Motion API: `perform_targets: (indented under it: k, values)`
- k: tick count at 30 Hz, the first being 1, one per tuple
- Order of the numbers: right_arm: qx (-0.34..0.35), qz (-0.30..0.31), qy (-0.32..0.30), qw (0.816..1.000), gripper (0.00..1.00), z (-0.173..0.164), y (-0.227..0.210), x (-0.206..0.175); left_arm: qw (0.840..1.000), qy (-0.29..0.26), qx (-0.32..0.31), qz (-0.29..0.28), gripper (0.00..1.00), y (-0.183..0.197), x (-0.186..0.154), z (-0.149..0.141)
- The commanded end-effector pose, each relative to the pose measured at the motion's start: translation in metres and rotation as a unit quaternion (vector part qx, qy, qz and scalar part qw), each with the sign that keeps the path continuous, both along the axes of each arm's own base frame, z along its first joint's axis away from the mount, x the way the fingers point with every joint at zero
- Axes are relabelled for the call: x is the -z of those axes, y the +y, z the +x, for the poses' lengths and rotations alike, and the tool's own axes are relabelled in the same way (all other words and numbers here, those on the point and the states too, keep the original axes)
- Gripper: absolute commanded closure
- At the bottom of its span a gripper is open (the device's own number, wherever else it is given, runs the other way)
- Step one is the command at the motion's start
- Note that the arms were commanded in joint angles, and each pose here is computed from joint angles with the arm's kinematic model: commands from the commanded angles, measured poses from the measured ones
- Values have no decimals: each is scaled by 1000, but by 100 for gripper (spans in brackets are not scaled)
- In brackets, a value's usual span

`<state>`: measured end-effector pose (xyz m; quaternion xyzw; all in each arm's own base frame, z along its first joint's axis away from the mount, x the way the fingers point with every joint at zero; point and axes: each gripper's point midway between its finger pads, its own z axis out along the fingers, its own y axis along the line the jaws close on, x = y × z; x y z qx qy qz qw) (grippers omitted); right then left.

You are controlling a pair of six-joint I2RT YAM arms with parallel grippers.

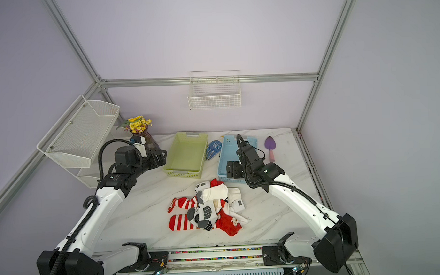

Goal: Sort the socks into the basket by color
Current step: Pick up the sock at the center of the board.

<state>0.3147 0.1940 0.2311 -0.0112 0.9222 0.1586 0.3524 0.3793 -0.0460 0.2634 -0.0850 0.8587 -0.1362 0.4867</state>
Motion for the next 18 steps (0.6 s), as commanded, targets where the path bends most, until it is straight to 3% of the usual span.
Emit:
perform_targets:
  k: [1,8,18]
  values:
    - [-7,-4,31,999,14,-18,19,-3,1000,-10,8,19,0,-1,-16,3]
    - [-68,-37,73,994,42,-64,87,23,999,5,18,28,0,-4,-3,8]
    - [-96,-96,116,984,45,-81,136,76,997,-20,62,30,0,-16,-7,2]
